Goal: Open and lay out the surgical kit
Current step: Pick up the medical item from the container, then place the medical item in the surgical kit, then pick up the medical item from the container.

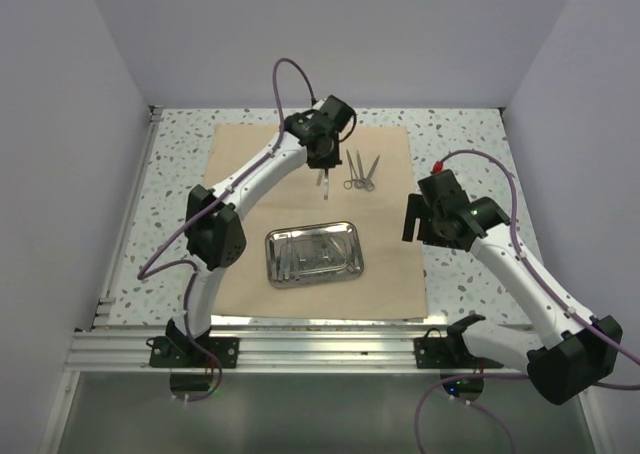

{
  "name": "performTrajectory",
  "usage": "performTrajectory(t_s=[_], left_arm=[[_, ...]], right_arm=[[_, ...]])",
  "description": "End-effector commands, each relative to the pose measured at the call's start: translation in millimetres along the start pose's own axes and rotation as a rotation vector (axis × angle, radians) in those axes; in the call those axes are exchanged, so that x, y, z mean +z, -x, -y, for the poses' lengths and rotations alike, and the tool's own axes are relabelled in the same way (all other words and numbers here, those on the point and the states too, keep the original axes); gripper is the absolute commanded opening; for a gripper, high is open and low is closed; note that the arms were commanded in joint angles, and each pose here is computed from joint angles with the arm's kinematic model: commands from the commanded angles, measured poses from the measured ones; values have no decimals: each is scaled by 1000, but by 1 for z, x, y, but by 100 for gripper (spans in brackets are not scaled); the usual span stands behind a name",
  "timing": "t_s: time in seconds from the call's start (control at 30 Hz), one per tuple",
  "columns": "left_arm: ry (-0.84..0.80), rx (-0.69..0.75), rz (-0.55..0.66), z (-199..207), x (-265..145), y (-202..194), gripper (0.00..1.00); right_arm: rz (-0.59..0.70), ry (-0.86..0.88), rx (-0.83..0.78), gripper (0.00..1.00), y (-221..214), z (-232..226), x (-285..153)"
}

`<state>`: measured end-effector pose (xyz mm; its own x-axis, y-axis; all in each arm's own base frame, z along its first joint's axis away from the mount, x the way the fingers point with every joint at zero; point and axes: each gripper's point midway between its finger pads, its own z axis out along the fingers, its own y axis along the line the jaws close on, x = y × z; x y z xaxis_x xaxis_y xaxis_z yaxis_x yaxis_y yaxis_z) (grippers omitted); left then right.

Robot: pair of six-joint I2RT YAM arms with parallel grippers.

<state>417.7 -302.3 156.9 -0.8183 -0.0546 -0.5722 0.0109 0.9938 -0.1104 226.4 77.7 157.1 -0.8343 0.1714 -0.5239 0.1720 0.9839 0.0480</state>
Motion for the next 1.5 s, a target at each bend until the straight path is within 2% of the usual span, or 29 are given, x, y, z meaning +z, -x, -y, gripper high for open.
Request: performTrajectory(t_s=[0.0,0.13,0.33,0.43,0.53,0.63,0.67,0.77,0.87,0.97,1.0,1.03,1.07,1.1,1.17,1.2,1.27,1.47], left_arm=[[28,52,16,-14,29,27,0],[-16,40,108,-15,63,60,0],[-67,42,193,-22,113,85,0],[-82,48,255,-22,125,101,2],[-108,21,247,-25,144,104,5],[-130,-6,258,-26,139,110,25],[-132,-6,260,-26,137,111,40],[-144,-11,252,-25,121,111,60],[-128,-38,231,-32,96,109,61],[-115,-62,173,-34,64,92,51],[-85,-53,107,-40,64,67,50],[-92,-56,108,-39,44,64,50],[-94,-54,77,-30,36,45,50],[-42,-40,3,-39,39,12,51],[-27,-63,-52,-29,20,-21,53],[16,-57,-126,-36,20,-53,54],[9,-81,-194,-25,6,-91,56],[-2,-94,-283,7,-1,-146,67]], right_arm=[[69,14,30,82,23,-8,-8],[67,-5,27,82,27,-7,-8],[52,-23,20,81,30,-7,-9],[39,-30,16,81,29,-7,-7],[30,-34,14,81,29,-9,-5],[28,-34,15,81,30,-10,-4],[29,-30,16,81,30,-11,-4],[24,-22,18,81,28,-12,-1],[23,-1,24,80,26,-16,1],[34,17,26,80,25,-16,-1],[36,27,28,80,24,-17,-2],[42,32,28,80,24,-17,-2],[45,37,30,80,22,-15,-3],[45,44,30,80,20,-16,-3],[46,64,29,80,16,-17,-3],[48,73,28,80,13,-16,-4],[45,90,26,80,7,-15,-5],[55,110,15,80,-2,-8,-17]])
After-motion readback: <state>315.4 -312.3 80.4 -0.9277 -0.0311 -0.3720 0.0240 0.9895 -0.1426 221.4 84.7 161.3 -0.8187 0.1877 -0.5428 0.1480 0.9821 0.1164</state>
